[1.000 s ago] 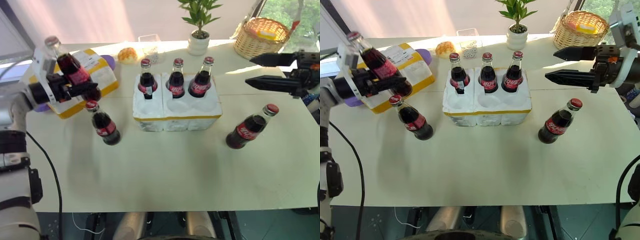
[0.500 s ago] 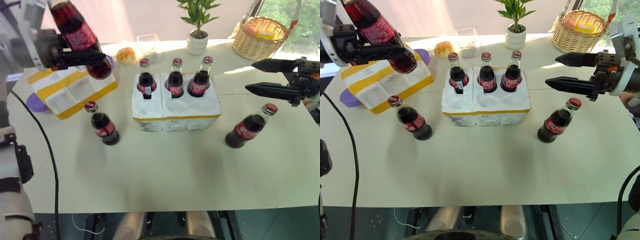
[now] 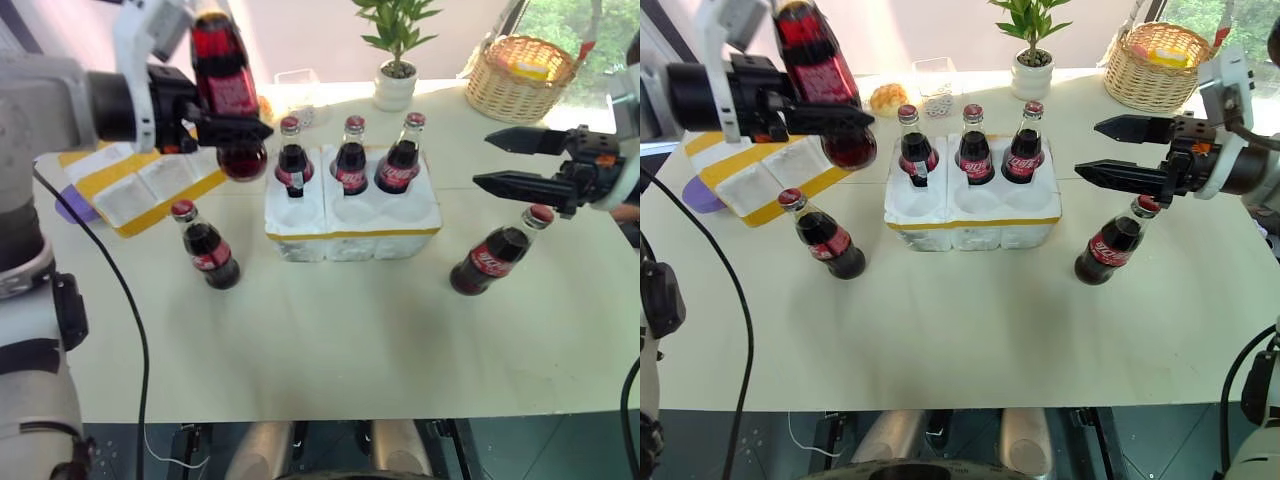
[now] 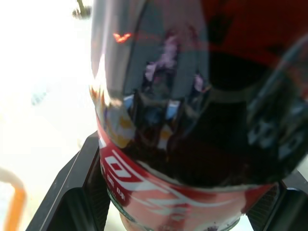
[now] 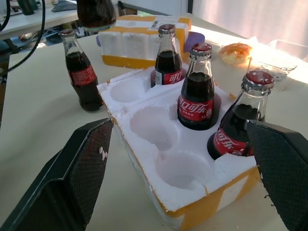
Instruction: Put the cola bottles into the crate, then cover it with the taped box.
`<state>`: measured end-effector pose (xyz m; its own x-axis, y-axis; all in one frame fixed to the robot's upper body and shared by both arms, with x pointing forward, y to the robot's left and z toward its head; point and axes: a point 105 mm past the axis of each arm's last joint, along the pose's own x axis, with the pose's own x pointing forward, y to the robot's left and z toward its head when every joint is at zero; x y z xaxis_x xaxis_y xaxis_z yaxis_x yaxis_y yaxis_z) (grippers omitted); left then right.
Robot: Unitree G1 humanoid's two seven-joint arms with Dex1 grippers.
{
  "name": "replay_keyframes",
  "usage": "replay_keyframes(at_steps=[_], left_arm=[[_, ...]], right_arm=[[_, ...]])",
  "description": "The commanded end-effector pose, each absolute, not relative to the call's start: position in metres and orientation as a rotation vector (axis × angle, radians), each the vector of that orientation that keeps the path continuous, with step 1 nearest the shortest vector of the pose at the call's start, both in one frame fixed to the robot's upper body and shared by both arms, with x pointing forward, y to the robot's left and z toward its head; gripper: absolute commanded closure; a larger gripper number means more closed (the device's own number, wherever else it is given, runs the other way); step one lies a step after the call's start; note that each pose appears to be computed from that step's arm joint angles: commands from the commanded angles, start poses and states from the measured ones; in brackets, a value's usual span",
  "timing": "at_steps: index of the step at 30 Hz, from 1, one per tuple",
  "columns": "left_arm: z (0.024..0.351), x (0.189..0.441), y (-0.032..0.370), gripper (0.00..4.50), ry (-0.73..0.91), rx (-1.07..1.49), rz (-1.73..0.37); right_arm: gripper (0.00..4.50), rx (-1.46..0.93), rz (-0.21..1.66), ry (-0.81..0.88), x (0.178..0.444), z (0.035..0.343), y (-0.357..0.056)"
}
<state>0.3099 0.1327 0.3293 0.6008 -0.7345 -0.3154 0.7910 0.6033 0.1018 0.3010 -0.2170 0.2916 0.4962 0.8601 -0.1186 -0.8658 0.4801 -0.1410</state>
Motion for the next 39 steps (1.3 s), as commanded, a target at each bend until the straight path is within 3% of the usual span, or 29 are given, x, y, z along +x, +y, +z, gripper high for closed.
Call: replay_keyframes(at_steps=[1, 10, 14, 23, 39], left_arm=[[0.352, 0.299, 0.121, 1.62, 0.171, 0.261, -0.892], [0.37, 0.287, 0.067, 1.62, 0.107, 0.254, -1.126], [0.362, 0.294, 0.049, 1.62, 0.15, 0.262, -1.161], [0.316, 0.317, 0.023, 1.62, 0.255, 0.325, -1.103], [0.29, 0.358, -0.003, 1.62, 0.259, 0.228, -0.975]], right_arm=[[0.0, -0.207, 1.067, -0.025, 0.303, 0.302, -0.212], [0.0, -0.192, 1.083, -0.039, 0.312, 0.299, -0.205], [0.0, -0.198, 1.078, -0.048, 0.313, 0.3, -0.206], [0.0, -0.266, 1.07, -0.03, 0.308, 0.306, -0.214], [0.0, -0.275, 1.061, -0.036, 0.305, 0.309, -0.211]])
